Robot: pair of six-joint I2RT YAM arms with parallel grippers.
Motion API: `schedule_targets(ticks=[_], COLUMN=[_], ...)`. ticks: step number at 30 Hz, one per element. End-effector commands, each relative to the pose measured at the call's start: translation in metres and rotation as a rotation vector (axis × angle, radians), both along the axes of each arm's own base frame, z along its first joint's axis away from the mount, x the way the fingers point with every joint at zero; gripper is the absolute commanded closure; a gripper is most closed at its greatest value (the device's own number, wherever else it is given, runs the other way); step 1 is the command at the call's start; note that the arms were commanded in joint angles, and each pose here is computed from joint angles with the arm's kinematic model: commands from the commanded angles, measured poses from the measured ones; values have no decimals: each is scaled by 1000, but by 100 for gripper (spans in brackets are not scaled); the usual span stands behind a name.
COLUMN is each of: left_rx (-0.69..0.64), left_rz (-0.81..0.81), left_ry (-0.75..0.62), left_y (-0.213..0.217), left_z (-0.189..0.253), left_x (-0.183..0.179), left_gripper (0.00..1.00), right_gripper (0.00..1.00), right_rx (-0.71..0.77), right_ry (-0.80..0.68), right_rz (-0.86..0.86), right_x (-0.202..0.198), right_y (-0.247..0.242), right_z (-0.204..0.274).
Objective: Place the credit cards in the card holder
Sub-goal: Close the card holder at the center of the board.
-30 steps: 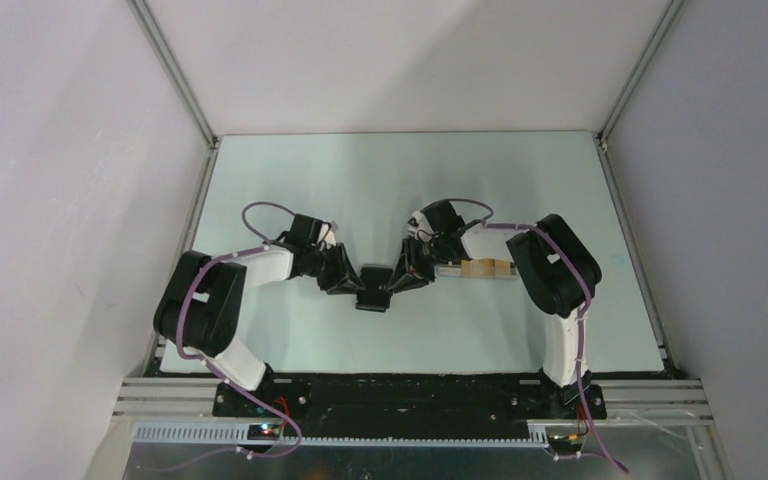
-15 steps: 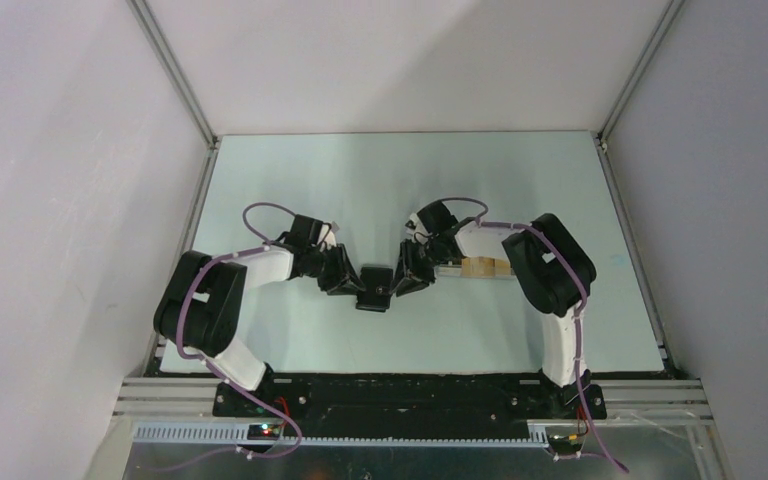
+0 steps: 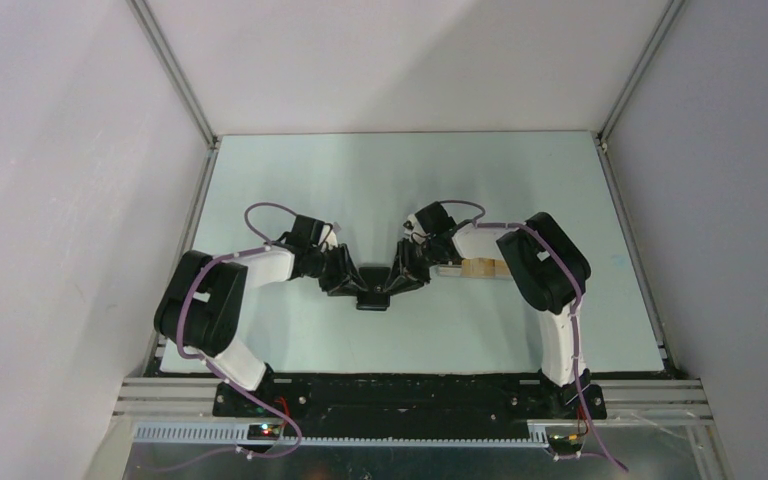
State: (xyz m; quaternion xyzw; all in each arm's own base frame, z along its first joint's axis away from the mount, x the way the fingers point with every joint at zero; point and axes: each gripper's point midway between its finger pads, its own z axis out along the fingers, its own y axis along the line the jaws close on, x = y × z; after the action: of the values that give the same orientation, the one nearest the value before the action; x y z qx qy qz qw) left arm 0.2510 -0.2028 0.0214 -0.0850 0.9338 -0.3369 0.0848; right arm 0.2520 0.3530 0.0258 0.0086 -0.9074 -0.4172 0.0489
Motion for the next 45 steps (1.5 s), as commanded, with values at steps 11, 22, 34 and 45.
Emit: schedule_targets(ticks=[11,22,34,45], left_rx=[-6,25,42,31], left_rz=[-33,-52,-56,-32], left_ry=[-57,-56,-74,-92], left_y=[-5,-7,-7,-12], left_z=[8,4,8,18], left_x=[3,2,9,22], left_gripper=[55,56,53,24], right_gripper=[68,68,70,72], right_rx=[39,32,-38,-175], right_ry=[-60,-67,-55,-32], right_rz=[-79,-130,-106,-31], right_x=[16,24,11,-10], right_y=[17,25,27,20], right_z=[7,-2,-33,-59])
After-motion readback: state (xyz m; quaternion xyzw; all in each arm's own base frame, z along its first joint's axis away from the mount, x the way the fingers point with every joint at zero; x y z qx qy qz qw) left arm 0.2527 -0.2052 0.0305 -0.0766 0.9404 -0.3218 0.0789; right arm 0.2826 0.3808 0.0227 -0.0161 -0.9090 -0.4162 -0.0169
